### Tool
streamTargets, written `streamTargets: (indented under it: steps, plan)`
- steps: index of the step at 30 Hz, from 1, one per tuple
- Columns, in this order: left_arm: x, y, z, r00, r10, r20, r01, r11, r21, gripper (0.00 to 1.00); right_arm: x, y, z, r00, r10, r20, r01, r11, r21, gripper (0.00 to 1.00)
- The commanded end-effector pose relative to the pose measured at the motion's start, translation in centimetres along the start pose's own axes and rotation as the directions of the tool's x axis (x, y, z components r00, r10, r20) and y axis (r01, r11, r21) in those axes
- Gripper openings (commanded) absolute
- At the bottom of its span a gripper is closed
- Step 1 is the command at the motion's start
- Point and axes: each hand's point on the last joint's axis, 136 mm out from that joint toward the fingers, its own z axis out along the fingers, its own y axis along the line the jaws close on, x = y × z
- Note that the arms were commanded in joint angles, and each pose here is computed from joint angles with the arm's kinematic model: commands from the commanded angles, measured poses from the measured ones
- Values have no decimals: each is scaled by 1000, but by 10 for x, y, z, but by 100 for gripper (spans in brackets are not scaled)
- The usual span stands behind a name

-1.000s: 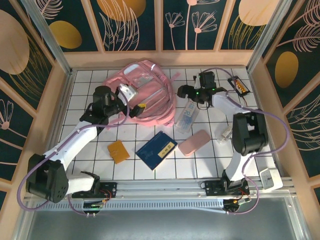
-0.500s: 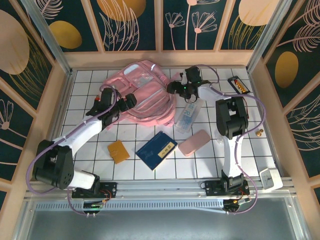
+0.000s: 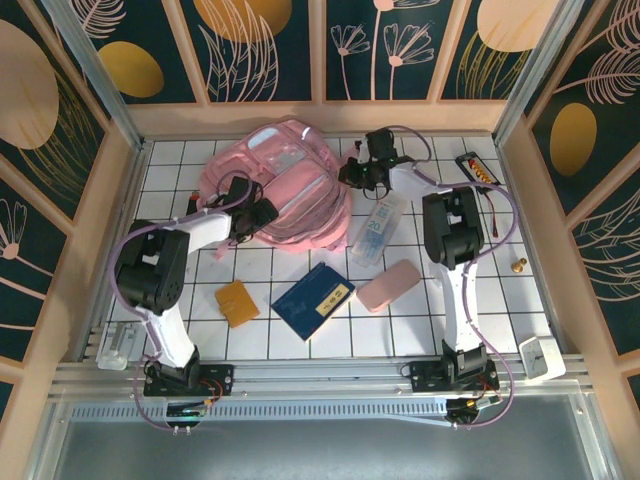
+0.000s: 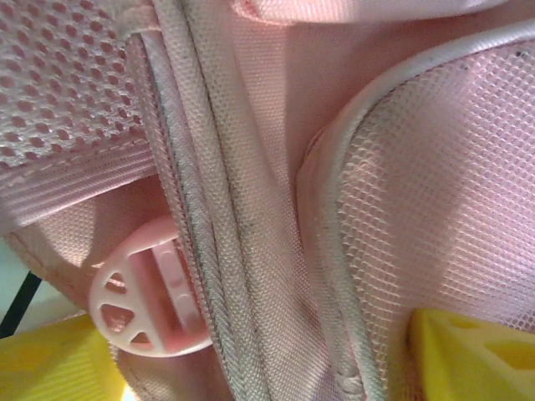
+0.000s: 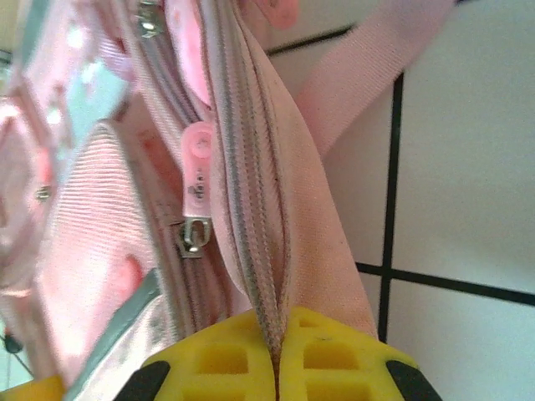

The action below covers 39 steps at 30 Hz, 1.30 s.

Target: Pack the student bag

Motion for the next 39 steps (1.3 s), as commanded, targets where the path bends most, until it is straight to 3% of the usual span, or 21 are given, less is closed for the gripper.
streamTargets:
  steps: [1, 4, 8, 11, 14, 15, 17, 19, 22, 26, 28, 31, 34, 39]
  plan:
    - [-26, -29, 5, 998, 54, 39, -56, 997, 61, 75, -25, 79, -87, 988, -39, 149, 60, 989, -138, 0]
    - [-62, -34, 0, 994, 41, 101, -46, 998, 48, 70, 14, 83, -107, 988, 3, 157, 24, 985, -171, 0]
    - [-95, -31, -15, 989, 6, 151, -13, 999, 45, 73, 89, 75, -80, 999, -6, 44, 13, 987, -158, 0]
    - [-92, -42, -37, 988, 71, 140, -84, 992, 93, 78, 122, 81, -54, 997, -67, -44, 61, 988, -140, 0]
    - [-80, -38, -66, 983, 104, 152, -125, 984, 130, 79, 120, 77, -48, 995, -91, -45, 85, 991, -106, 0]
    - [-78, -39, -80, 977, 122, 174, -149, 977, 153, 79, 121, 77, -48, 994, -95, -53, 89, 990, -109, 8]
    - [-70, -37, -97, 965, 190, 182, -221, 962, 163, 76, 124, 79, -53, 992, -93, -82, 80, 985, -154, 50]
    - [-60, -42, -112, 934, 314, 172, -340, 928, 151, 75, 125, 86, -65, 990, -104, -100, 79, 971, -227, 58]
    - [-28, -75, -131, 791, 586, 176, -611, 773, 171, 72, 111, 90, -98, 988, -146, -55, 124, 948, -292, 60]
    - [34, -113, -132, 468, 850, 241, -870, 395, 295, 58, 68, 48, -138, 975, -185, 125, 203, 967, -151, 62]
    - [52, -119, -124, 306, 908, 286, -928, 216, 304, 48, 49, 24, -153, 967, -172, 189, 188, 980, -71, 63]
    - [61, -118, -104, 84, 939, 334, -972, 3, 235, 47, 33, 1, -166, 966, -121, 227, 125, 992, -4, 64]
    - [59, -109, -84, -86, 944, 320, -979, -139, 149, 49, 33, -1, -172, 964, -114, 239, 118, 993, -3, 64]
    - [50, -98, -51, -207, 947, 245, -971, -229, 64, 52, 38, -3, -178, 958, -109, 265, 111, 994, 8, 65]
